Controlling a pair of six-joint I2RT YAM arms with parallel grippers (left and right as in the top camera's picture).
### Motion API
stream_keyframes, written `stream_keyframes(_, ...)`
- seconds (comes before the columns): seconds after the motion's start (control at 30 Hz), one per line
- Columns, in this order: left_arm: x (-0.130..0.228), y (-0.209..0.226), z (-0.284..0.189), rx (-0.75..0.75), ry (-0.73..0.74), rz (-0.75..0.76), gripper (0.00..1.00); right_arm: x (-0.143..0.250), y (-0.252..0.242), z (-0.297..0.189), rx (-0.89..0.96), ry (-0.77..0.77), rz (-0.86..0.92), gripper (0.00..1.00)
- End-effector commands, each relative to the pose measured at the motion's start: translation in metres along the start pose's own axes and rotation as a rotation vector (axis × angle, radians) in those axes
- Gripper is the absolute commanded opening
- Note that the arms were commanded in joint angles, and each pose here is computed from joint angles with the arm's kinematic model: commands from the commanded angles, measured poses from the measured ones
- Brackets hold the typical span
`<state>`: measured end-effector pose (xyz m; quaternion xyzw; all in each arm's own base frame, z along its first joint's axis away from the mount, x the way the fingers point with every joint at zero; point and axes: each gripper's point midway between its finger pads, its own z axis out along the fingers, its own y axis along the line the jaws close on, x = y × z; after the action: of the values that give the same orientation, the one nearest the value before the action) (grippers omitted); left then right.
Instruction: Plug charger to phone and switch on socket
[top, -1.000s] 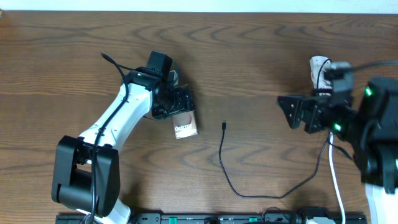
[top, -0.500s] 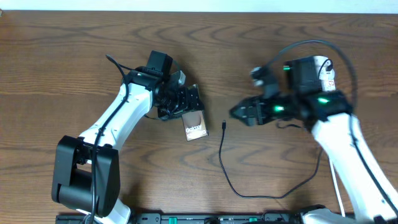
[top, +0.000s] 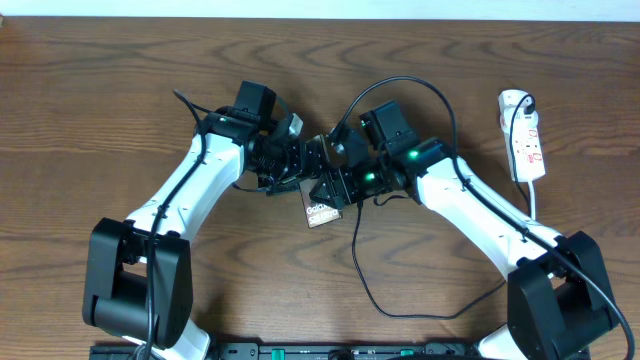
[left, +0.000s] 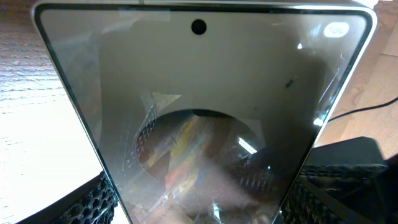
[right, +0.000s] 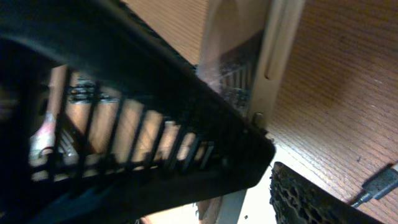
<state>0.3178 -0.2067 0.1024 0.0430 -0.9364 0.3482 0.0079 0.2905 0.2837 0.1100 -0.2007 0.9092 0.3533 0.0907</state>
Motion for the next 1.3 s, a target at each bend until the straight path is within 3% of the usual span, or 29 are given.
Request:
stream_keyframes(0.0, 0.001, -0.016, -0.010, 0.055, -0.007, 0.028, 0.76, 0.001, -0.009, 0.004, 0.061, -0.004, 0.029, 0.61)
stream_keyframes(0.07, 0.001, -0.017, -0.010, 0.055, -0.007, 0.029, 0.76, 0.001, -0.009, 0.004, 0.056, -0.003, 0.033, 0.57)
stream_keyframes(0.23, 0.000, -0.017, -0.010, 0.058, -0.013, 0.033, 0.76, 0.002, -0.006, 0.004, 0.040, 0.001, 0.047, 0.33)
stream_keyframes(0.37, 0.000, -0.017, -0.010, 0.058, -0.013, 0.034, 0.76, 0.003, 0.000, 0.004, 0.007, 0.010, 0.047, 0.01)
stream_keyframes(0.47, 0.000, -0.017, -0.010, 0.057, -0.011, 0.032, 0.81, 0.000, 0.005, 0.004, -0.019, -0.001, 0.036, 0.01)
stream_keyframes(0.53, 0.000, -0.017, -0.010, 0.059, -0.010, 0.004, 0.92, -0.009, 0.010, -0.001, -0.046, -0.034, 0.017, 0.01)
stream_keyframes(0.67, -0.006, -0.026, -0.014, 0.120, -0.019, -0.035, 0.92, -0.028, 0.019, -0.032, -0.139, -0.117, 0.013, 0.01)
stream_keyframes(0.9, -0.020, -0.104, -0.064, 0.615, -0.025, 0.275, 0.91, -0.050, 0.025, -0.102, -0.314, -0.252, 0.008, 0.01)
stream_keyframes(1.07, -0.018, -0.136, -0.091, 0.780, -0.026, 0.458, 0.82, -0.056, 0.027, -0.116, -0.390, -0.280, -0.005, 0.01)
stream_keyframes(1.2, -0.022, -0.148, -0.101, 0.809, -0.037, 0.481, 0.64, -0.056, 0.030, -0.115, -0.393, -0.279, -0.016, 0.01)
stream_keyframes(1.27, -0.020, -0.152, -0.105, 0.827, -0.031, 0.505, 0.62, -0.059, 0.032, -0.116, -0.395, -0.290, -0.035, 0.01)
